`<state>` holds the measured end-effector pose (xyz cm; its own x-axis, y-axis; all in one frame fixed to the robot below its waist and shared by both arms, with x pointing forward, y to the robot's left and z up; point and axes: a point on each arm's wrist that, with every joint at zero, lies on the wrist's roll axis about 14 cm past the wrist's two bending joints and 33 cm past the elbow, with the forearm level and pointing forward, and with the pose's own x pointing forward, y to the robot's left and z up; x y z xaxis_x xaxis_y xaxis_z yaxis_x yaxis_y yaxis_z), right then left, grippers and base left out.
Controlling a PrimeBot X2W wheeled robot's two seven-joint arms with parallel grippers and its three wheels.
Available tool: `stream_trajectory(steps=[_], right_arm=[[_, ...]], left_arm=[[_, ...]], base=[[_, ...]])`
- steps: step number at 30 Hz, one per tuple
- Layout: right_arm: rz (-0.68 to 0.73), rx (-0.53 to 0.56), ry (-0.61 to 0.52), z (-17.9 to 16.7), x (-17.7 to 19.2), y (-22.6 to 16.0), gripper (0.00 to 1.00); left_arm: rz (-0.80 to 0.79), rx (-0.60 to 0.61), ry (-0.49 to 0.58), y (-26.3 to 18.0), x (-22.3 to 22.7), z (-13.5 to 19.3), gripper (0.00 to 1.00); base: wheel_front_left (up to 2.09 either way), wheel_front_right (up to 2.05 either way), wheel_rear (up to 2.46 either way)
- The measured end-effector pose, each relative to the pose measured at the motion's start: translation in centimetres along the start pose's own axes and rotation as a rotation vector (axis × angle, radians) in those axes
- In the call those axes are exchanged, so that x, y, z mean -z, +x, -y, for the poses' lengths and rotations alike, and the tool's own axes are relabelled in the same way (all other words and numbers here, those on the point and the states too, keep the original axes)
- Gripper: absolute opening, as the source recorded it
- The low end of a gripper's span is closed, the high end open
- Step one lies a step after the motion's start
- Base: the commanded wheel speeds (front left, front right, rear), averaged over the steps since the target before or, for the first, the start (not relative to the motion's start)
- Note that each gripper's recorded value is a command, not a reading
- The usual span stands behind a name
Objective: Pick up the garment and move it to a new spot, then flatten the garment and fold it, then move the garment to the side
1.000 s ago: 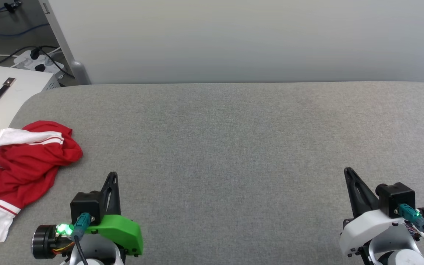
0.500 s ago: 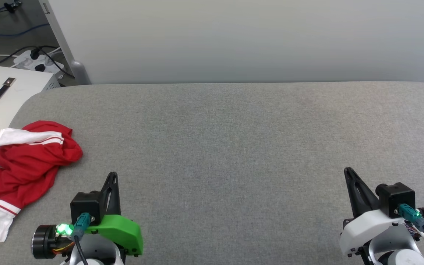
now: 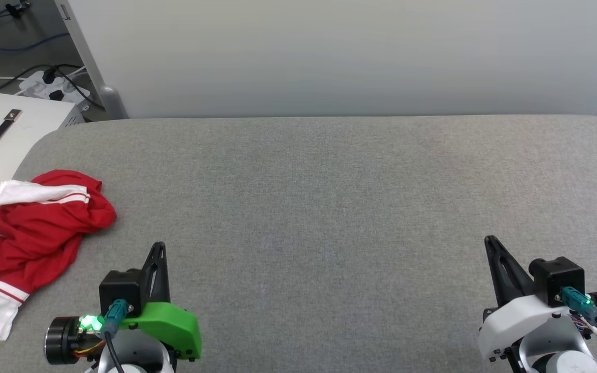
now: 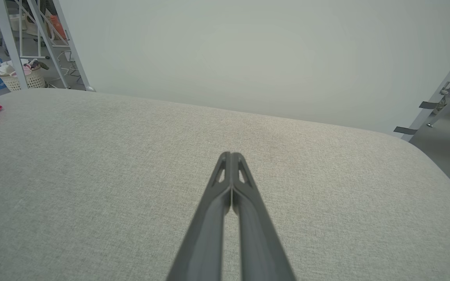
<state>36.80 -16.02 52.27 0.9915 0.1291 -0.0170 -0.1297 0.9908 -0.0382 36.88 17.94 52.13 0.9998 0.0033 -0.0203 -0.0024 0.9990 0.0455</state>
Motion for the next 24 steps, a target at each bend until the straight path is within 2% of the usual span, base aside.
stream_trajectory(steps=[4,5,24], right_arm=[[0.0,0.0,0.0,0.01,0.0,0.0,0.0],[0.0,0.0,0.0,0.0,0.0,0.0,1.0],[0.031,0.022,0.028,0.76,-0.54,-0.05,1.0]], left_arm=[[0.0,0.0,0.0,0.0,0.0,0.0,0.0],[0.0,0.0,0.0,0.0,0.0,0.0,1.0],[0.019,0.004,-0.017,0.02,-0.22,0.26,1.0]], base=[[0.0,0.0,0.0],[0.0,0.0,0.0],[0.0,0.0,0.0]])
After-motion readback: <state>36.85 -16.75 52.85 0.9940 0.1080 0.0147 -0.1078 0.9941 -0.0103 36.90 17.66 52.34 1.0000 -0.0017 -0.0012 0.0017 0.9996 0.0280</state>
